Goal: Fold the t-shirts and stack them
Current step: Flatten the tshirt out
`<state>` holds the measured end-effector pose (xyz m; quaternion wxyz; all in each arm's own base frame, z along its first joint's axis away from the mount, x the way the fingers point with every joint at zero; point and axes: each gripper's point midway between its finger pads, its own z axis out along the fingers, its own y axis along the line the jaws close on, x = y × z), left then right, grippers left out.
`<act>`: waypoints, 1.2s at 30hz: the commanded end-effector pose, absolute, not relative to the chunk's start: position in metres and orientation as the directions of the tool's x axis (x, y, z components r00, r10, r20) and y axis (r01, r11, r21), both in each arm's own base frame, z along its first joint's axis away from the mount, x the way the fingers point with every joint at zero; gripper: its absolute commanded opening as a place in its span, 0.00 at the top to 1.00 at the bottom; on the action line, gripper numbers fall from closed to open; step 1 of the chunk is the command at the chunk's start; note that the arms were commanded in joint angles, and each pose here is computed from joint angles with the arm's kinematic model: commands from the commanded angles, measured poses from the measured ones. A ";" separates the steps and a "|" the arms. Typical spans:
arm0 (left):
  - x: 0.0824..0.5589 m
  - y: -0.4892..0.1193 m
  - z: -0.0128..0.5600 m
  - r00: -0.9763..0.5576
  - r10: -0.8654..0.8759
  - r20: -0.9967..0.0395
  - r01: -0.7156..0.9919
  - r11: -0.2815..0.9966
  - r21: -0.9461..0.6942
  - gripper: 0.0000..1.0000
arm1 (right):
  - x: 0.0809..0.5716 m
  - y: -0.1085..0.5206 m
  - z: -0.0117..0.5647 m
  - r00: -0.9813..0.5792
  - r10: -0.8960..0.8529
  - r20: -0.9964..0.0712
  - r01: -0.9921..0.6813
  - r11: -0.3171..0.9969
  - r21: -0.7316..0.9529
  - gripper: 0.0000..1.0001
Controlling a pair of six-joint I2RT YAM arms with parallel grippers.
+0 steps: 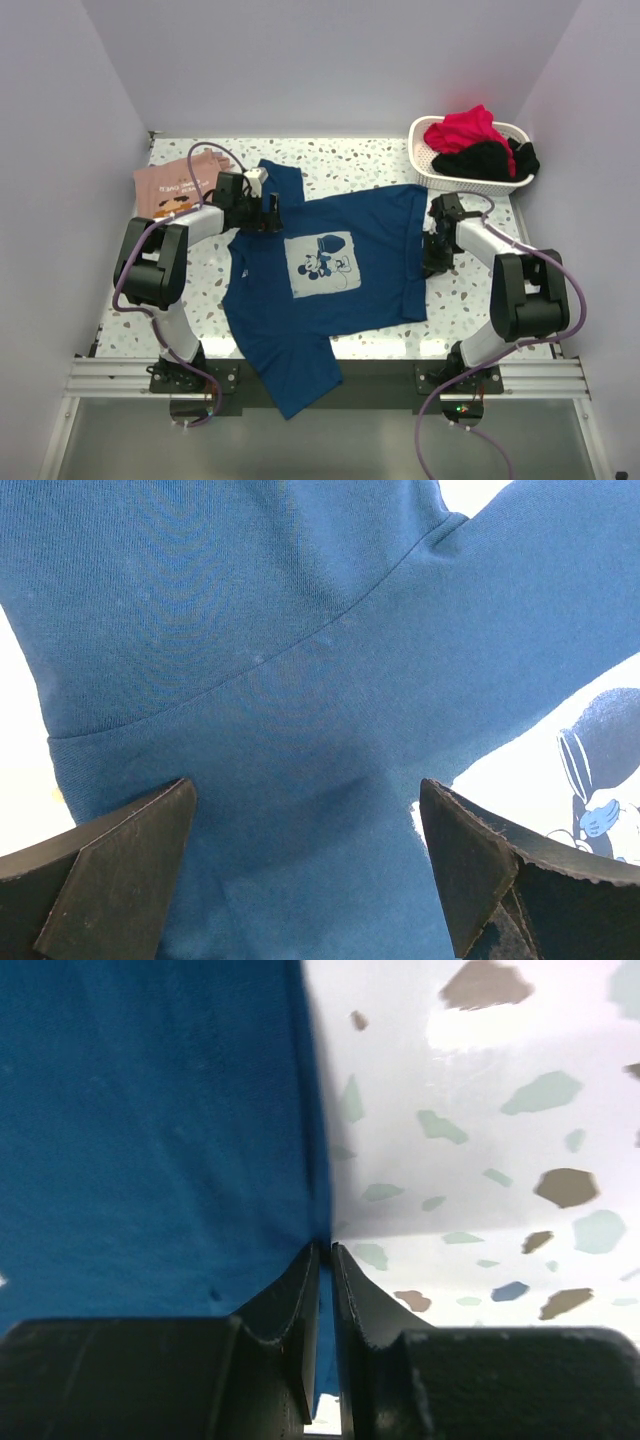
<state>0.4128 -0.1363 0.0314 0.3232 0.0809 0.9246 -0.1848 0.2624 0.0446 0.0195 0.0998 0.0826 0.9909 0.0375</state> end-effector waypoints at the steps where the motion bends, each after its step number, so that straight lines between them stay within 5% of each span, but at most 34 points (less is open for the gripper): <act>1: 0.404 -0.120 0.009 -0.821 0.036 -0.569 0.218 0.942 -0.255 0.00 | 0.271 0.028 0.030 -0.965 0.164 -0.205 0.162 0.986 0.026 0.87; 9: 0.404 -0.121 0.005 -0.827 0.038 -0.561 0.222 0.939 -0.264 0.00 | 0.272 0.026 0.026 -0.972 0.171 -0.161 0.163 0.985 0.064 0.99; 16: 0.402 -0.122 0.007 -0.831 0.031 -0.556 0.220 0.936 -0.276 0.00 | 0.267 0.046 0.030 -0.969 0.195 -0.151 0.167 0.970 0.179 0.69; 36: 0.392 -0.129 0.003 -0.849 0.014 -0.529 0.218 0.920 -0.325 0.00 | 0.254 0.059 0.042 -0.961 0.238 -0.140 0.190 0.938 0.291 0.64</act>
